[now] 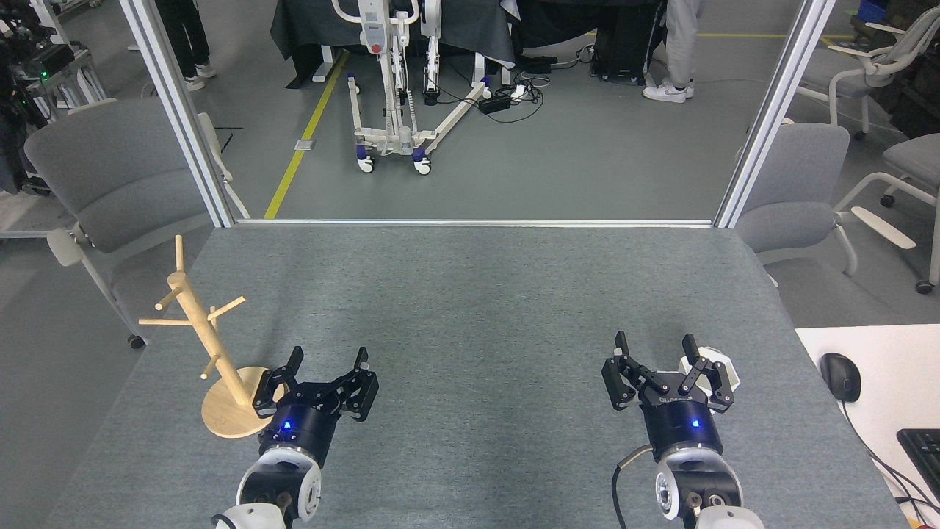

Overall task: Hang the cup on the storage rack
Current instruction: 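Move the right gripper down toward the white hexagonal cup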

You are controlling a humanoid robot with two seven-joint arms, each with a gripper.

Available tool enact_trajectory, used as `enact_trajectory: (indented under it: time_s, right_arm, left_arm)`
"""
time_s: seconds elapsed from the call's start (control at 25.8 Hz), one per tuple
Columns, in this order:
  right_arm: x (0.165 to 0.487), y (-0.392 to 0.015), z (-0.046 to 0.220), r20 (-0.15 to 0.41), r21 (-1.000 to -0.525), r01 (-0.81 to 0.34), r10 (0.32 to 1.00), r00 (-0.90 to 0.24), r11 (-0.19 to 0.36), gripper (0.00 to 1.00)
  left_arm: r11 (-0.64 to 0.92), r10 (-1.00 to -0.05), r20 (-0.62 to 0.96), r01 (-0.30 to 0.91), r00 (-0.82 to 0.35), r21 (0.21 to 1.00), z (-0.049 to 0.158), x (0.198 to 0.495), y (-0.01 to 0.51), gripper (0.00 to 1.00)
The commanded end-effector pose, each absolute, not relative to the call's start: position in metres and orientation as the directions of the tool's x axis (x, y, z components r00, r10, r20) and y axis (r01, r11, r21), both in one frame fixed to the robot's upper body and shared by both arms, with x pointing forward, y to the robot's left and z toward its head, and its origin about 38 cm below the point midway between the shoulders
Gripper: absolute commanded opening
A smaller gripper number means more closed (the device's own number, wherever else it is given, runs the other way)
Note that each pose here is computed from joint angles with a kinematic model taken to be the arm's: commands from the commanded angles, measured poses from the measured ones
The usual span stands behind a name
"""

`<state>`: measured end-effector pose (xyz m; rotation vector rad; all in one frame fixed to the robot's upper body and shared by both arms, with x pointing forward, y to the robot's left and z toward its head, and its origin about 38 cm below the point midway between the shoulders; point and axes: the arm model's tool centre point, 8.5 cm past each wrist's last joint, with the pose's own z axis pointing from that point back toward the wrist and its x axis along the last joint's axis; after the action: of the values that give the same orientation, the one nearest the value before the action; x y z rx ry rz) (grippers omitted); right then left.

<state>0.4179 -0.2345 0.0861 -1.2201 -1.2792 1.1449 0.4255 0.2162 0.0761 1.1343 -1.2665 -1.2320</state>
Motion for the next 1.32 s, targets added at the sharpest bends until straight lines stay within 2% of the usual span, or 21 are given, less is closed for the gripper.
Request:
enact_trajectory:
  time_s: [0.0,0.12,0.46,0.7,0.97,1.28]
  right_arm:
    - [0.417,-0.235,0.085,0.046,-0.997,0.063,0.999,-0.001,0.046,1.0]
    - [0.417,-0.235,0.085,0.046,-0.997,0.063,0.999,-0.001,0.046,1.0]
    - [0.417,-0.236,0.085,0.046,-0.997,0.061,0.999,0.003,0.046,1.0]
    - [0.416,-0.241,0.087,0.041,-0.997,0.066,0.999,0.01,0.04,1.0]
    - [0.408,-0.27,0.082,0.045,-0.998,0.057,0.996,0.081,0.041,1.0]
    - [0.393,-0.3,0.069,0.009,-1.0,0.021,0.995,0.101,0.007,1.0]
  left_arm:
    - [0.054,-0.998,0.054,0.016,-0.034,0.998,0.075,0.424,0.217,0.99]
    - [0.062,-0.998,0.062,-0.017,-0.008,0.998,0.078,0.425,0.215,0.99]
    - [0.06,-0.997,0.054,-0.083,-0.063,0.995,0.099,0.417,0.209,0.99]
    - [0.055,-0.997,0.051,-0.065,-0.06,0.996,0.094,0.417,0.211,0.99]
    - [0.047,-0.995,0.04,-0.074,-0.096,0.996,0.093,0.415,0.21,0.99]
    - [0.038,-0.995,0.034,-0.04,-0.097,0.998,0.083,0.413,0.212,0.99]
